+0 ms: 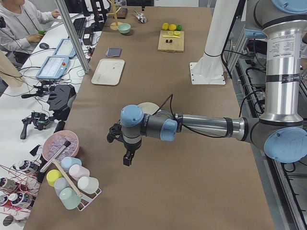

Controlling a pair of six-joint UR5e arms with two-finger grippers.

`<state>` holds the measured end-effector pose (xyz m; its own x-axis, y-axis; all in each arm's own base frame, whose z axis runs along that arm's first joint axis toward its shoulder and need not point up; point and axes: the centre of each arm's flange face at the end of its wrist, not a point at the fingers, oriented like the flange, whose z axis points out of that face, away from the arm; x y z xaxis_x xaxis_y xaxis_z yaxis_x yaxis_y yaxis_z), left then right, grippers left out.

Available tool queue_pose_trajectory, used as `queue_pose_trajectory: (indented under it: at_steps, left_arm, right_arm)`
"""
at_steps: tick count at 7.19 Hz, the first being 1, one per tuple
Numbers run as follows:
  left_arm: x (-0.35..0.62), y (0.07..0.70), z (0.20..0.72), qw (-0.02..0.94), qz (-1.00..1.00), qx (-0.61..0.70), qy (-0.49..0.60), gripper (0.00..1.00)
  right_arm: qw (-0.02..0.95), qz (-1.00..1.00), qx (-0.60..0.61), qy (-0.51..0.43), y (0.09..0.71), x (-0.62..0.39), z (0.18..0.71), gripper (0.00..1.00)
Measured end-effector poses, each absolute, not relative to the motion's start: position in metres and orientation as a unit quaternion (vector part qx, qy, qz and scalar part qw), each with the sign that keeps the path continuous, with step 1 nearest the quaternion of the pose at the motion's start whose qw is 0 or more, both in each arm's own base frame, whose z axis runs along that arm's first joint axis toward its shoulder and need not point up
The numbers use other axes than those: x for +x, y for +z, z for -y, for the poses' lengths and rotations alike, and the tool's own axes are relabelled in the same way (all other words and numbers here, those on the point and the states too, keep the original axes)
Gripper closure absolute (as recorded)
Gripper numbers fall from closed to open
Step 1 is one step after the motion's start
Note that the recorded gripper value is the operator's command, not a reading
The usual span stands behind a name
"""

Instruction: Place red cherry on plate

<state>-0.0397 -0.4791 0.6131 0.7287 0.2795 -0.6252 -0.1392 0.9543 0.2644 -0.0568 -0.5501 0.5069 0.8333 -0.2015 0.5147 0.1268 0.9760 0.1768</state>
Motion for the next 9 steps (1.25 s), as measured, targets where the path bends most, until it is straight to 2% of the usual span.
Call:
queue_pose_trajectory:
  at_steps: [2,3,5,6,8,9]
  left_arm:
    - [-0.039,0.577,0.493,0.924,-0.356,0.1,0.1,0.02]
    - [-0.034,0.535,0.51,0.918,-0.377,0.095,0.076,0.02]
    - [0.027,0.475,0.527,0.887,-0.453,0.072,0.052,0.02]
    - [0.079,0.47,0.529,0.877,-0.473,0.061,0.053,0.02]
    - [0.189,0.51,0.52,0.871,-0.482,0.07,0.055,0.02]
    - [0.232,0.541,0.51,0.868,-0.487,0.079,0.055,0.09]
  right_arm:
    - [0.955,0.281,0.061,-0.079,0.511,-0.058,0.549,0.0]
    - [0.952,0.289,0.061,-0.08,0.507,-0.059,0.547,0.0]
    - [0.949,0.299,0.065,-0.082,0.5,-0.061,0.547,0.0]
    - [0.948,0.3,0.068,-0.084,0.498,-0.061,0.547,0.0]
    - [0.947,0.301,0.071,-0.085,0.494,-0.061,0.549,0.0]
    - [0.947,0.301,0.072,-0.085,0.494,-0.061,0.549,0.0]
